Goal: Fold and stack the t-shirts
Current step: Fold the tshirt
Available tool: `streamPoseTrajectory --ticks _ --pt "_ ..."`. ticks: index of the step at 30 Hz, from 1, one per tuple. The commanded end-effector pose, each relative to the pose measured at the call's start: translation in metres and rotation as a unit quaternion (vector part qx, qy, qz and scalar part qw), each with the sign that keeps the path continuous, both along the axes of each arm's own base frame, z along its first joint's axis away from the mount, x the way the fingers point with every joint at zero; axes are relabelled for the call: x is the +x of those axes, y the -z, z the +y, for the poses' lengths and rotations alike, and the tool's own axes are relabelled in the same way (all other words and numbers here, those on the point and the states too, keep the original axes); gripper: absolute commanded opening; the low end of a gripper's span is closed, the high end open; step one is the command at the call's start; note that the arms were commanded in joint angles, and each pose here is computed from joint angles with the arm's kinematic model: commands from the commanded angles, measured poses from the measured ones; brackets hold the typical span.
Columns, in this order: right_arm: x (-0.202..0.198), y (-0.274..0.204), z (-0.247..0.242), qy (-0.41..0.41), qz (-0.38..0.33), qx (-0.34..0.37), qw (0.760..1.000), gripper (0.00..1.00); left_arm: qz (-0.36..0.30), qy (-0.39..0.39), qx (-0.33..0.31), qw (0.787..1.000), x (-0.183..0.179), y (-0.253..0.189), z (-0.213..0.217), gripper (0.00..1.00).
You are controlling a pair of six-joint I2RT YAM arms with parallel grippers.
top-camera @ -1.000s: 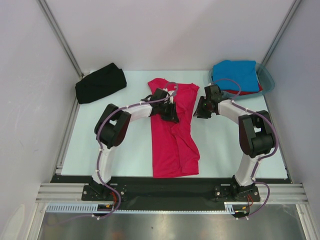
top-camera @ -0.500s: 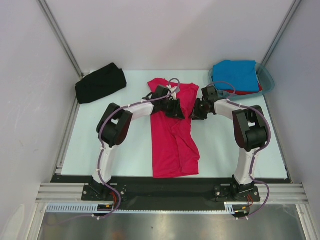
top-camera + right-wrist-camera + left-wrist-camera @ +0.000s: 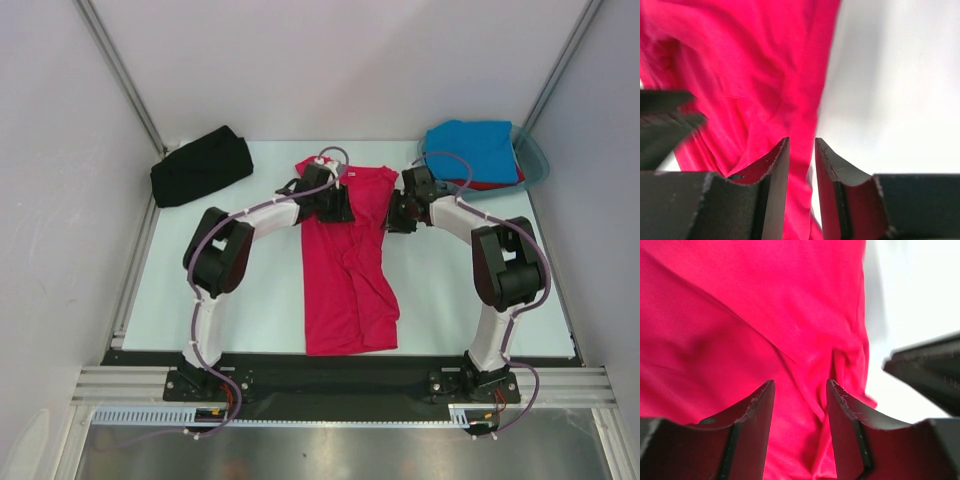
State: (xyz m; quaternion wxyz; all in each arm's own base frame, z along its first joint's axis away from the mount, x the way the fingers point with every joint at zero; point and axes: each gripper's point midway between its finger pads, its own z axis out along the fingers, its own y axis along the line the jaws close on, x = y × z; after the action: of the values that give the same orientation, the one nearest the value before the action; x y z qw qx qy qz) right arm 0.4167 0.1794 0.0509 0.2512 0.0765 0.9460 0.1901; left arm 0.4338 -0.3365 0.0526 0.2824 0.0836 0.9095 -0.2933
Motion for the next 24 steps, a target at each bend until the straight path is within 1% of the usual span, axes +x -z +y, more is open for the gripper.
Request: streamPoseTrajectory --ticks 1,3,4,6,7,12,16,19,24 --pt "0.021 -0.049 -0.001 -0.013 -0.072 -0.025 0.997 0.33 -0.102 -0.074 0.001 0.992 0.061 -0.08 0.036 0.52" --pt "0.024 -0.049 0.002 -0.017 -0.073 -0.034 0.997 0.33 -0.109 -0.08 -0.017 0.991 0.076 -0.093 0.036 0.53" --pt "0.028 -0.053 0.004 -0.018 -0.079 -0.035 0.996 0.33 -0.094 -0.075 -0.024 0.992 0.081 -0.081 0.037 0.54" --pt "0.028 -0.052 0.006 -0.023 -0.075 -0.04 0.996 0.33 -0.096 -0.069 -0.043 0.992 0.09 -0.087 0.031 0.54" --pt "0.029 -0.054 0.006 -0.022 -0.077 -0.041 0.996 0.33 -0.087 -0.056 -0.053 0.993 0.089 -0.085 0.026 0.54" --pt "0.029 -0.055 0.007 -0.022 -0.08 -0.044 0.996 0.33 -0.058 -0.043 -0.078 0.994 0.095 -0.064 0.011 0.53" --pt "0.029 -0.055 0.004 -0.02 -0.078 -0.052 0.995 0.33 -0.041 -0.041 -0.082 0.995 0.094 -0.052 0.007 0.53" --pt "0.028 -0.055 0.005 -0.022 -0.077 -0.049 0.996 0.33 -0.03 -0.045 -0.073 0.996 0.094 -0.043 0.009 0.54" --pt "0.026 -0.054 0.004 -0.02 -0.074 -0.049 0.996 0.33 -0.03 -0.059 -0.058 0.996 0.099 -0.036 0.015 0.54"
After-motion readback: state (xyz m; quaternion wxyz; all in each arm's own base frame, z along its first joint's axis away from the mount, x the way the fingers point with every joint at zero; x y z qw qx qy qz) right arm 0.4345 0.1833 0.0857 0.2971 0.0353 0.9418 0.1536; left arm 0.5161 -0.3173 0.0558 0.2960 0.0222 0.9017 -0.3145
